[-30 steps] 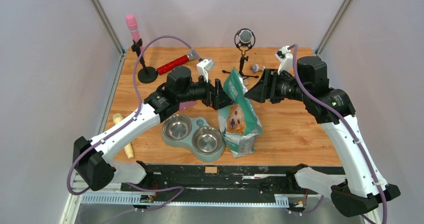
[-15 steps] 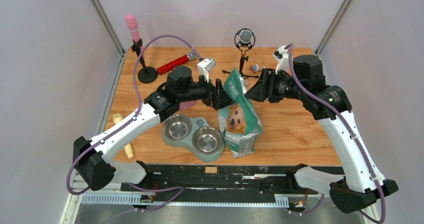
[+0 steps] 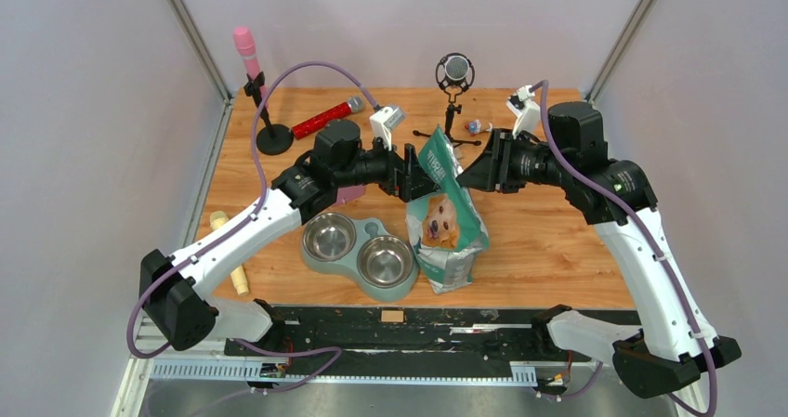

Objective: Serve the pet food

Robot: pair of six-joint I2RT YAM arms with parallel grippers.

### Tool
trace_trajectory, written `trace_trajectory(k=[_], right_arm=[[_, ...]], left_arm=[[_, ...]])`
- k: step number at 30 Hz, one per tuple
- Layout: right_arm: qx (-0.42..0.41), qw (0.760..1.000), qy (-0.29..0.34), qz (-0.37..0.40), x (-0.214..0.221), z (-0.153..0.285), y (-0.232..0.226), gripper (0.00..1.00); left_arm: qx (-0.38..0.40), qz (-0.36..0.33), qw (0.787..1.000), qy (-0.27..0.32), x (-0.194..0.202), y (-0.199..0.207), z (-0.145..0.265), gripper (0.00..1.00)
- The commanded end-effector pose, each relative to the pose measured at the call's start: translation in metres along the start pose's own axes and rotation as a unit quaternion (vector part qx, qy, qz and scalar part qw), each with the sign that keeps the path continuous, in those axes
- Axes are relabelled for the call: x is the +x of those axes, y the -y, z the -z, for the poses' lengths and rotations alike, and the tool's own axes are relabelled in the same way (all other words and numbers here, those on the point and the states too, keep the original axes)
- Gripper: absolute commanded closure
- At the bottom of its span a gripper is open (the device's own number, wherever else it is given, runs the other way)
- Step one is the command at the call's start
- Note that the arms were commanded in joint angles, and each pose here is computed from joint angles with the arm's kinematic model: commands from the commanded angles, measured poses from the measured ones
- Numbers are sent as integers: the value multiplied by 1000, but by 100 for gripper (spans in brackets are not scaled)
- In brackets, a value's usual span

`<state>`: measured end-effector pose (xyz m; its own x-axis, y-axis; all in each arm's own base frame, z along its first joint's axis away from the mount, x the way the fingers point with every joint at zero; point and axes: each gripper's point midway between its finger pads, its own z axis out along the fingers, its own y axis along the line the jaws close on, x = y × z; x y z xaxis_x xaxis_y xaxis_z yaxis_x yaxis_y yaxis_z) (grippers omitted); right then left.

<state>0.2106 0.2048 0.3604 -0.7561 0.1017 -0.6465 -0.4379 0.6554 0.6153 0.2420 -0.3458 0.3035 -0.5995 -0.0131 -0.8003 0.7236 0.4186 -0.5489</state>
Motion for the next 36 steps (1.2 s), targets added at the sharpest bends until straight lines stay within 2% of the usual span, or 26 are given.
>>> trace_trajectory(k=[1,7,8,9,10,16,21,32,36], right_arm=[[-33,999,8,3,-7,5,-18,69],[-30,1000,1,-4,-6,0,-15,85],[-31,999,0,-5,-6,-1,-15,90],[-32,999,-2,-5,-5,-2,-14,98],[-34,999,-2,-4,-5,-2,-15,100],[-48,999,5,0,-2,-6,-16,100],[-66,997,20,14,-3,-9,-22,100],[-88,995,36,22,-2,-17,-24,100],[-87,995,40,23,-3,-17,-25,100]], left_arm=[[19,-22,999,18,-17,15,-1,0],[23,-23,999,21,-21,21,2,0],[24,-22,999,25,-24,23,4,0],[24,-20,999,27,-25,25,6,0],[22,-14,999,30,-28,27,8,0],[47,-3,997,64,-48,51,25,0],[33,25,995,85,-61,52,29,0],[40,47,996,64,-57,51,17,0],[35,48,997,58,-54,47,14,4]])
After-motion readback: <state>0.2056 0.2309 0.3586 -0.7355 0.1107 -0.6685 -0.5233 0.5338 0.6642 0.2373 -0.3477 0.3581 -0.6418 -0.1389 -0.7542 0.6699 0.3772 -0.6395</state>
